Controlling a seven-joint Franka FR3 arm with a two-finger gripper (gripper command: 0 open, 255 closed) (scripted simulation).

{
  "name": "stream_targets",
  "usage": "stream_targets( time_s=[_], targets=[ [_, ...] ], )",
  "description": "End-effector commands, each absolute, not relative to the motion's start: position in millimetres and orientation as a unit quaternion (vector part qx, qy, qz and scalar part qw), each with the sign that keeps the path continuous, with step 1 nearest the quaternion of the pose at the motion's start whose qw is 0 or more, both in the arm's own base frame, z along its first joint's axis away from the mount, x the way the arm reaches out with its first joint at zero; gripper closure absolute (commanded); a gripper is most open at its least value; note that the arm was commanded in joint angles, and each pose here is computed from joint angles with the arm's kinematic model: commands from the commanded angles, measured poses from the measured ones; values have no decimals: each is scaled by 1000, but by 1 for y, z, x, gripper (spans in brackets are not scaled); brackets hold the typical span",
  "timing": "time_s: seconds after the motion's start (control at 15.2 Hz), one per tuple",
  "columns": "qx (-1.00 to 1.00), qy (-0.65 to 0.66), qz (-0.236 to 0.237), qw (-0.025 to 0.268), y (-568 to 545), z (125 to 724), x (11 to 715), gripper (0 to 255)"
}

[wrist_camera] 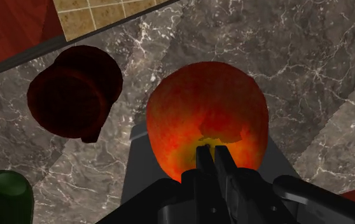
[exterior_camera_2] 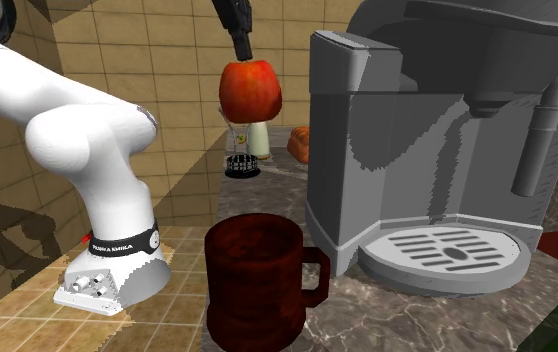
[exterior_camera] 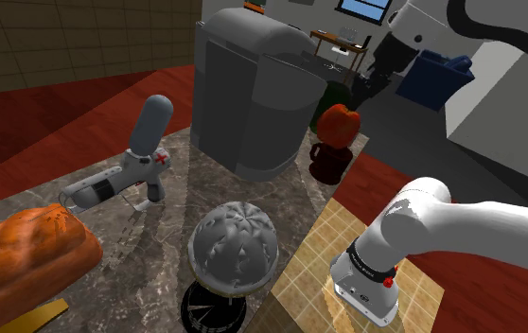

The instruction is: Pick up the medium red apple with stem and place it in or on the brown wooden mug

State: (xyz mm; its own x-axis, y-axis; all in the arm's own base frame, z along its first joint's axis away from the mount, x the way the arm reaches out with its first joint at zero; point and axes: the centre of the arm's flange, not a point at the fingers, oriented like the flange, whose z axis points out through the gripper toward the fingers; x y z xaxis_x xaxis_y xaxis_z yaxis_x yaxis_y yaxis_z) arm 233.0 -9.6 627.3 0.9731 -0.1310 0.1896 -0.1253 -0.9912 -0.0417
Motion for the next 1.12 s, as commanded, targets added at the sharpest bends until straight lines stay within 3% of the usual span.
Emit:
stream_targets(
  time_s=[0.0,0.86,1.06],
  targets=[
    [-993,64,-96,14,-35,631,238,255],
    [-993,64,-96,14,-196,661,277,255],
    [-993,64,-96,14,-196,645,277,255]
  ],
)
